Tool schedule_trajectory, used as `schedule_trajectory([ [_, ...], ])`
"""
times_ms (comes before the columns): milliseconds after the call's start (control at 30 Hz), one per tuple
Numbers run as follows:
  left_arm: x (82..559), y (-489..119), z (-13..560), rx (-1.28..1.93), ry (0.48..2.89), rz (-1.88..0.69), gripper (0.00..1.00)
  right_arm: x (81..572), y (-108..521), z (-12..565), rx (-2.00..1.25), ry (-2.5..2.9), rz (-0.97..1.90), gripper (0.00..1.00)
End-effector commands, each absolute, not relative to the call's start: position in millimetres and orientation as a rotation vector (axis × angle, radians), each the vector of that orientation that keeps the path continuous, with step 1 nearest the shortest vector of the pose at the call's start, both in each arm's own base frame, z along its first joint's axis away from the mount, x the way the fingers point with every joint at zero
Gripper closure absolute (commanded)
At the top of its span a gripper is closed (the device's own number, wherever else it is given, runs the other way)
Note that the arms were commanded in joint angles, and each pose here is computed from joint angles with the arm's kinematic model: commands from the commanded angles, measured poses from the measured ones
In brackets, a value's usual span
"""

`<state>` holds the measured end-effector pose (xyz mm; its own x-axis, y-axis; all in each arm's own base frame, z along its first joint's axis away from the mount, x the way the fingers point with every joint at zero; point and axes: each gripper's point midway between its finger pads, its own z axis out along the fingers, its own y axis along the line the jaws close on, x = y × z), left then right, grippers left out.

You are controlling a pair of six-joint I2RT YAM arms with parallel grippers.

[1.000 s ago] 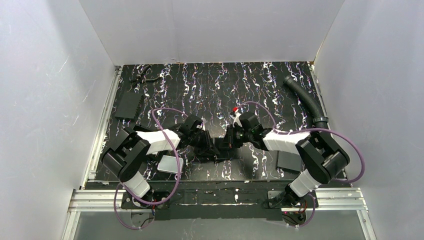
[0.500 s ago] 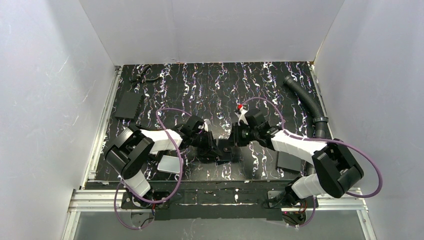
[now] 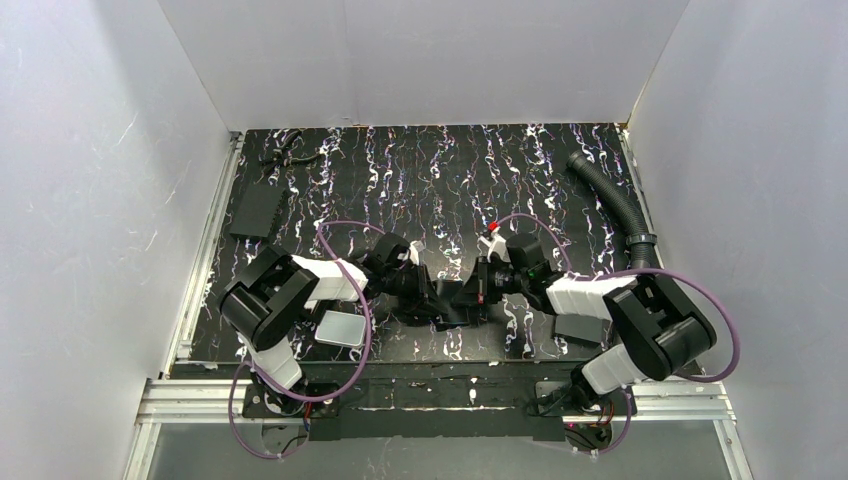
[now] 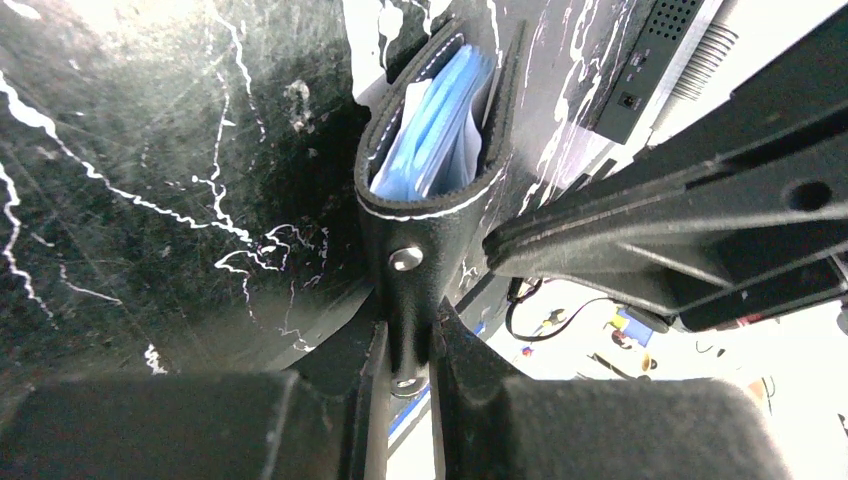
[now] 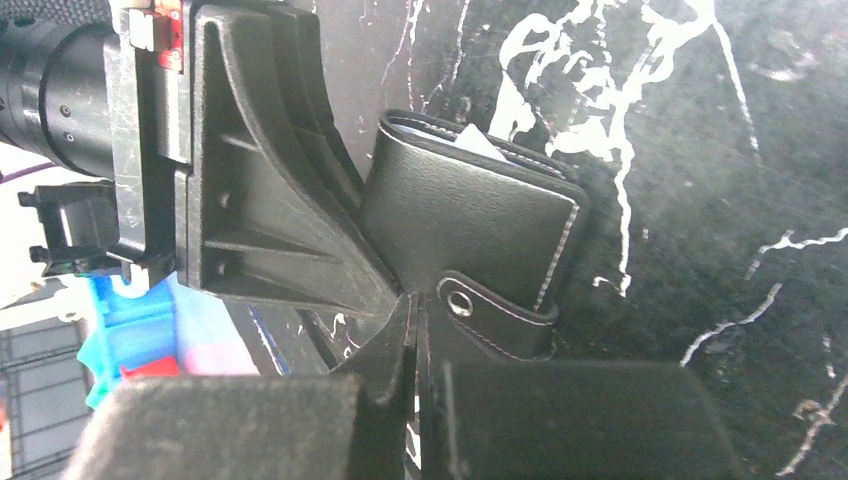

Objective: Put the credit cards into the card holder
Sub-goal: Close the card holder at the center of the board.

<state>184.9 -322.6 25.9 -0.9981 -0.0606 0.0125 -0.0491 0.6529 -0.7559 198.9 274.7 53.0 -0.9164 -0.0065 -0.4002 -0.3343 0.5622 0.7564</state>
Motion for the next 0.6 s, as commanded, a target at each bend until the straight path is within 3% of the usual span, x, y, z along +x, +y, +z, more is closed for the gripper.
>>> schedule_trajectory([
  [0,164.2,-304.5,-5.8,-0.145,2.968,-1.17,1.0,203.5,276.1,62.8,-0.274,2.326,1.444,0.99],
  [567,159.5,-301.7,-12.9,-0.152,2.98,-1.181,1.0,195.5,247.9,-16.9,-0.02,2.466,1.47,0.99],
])
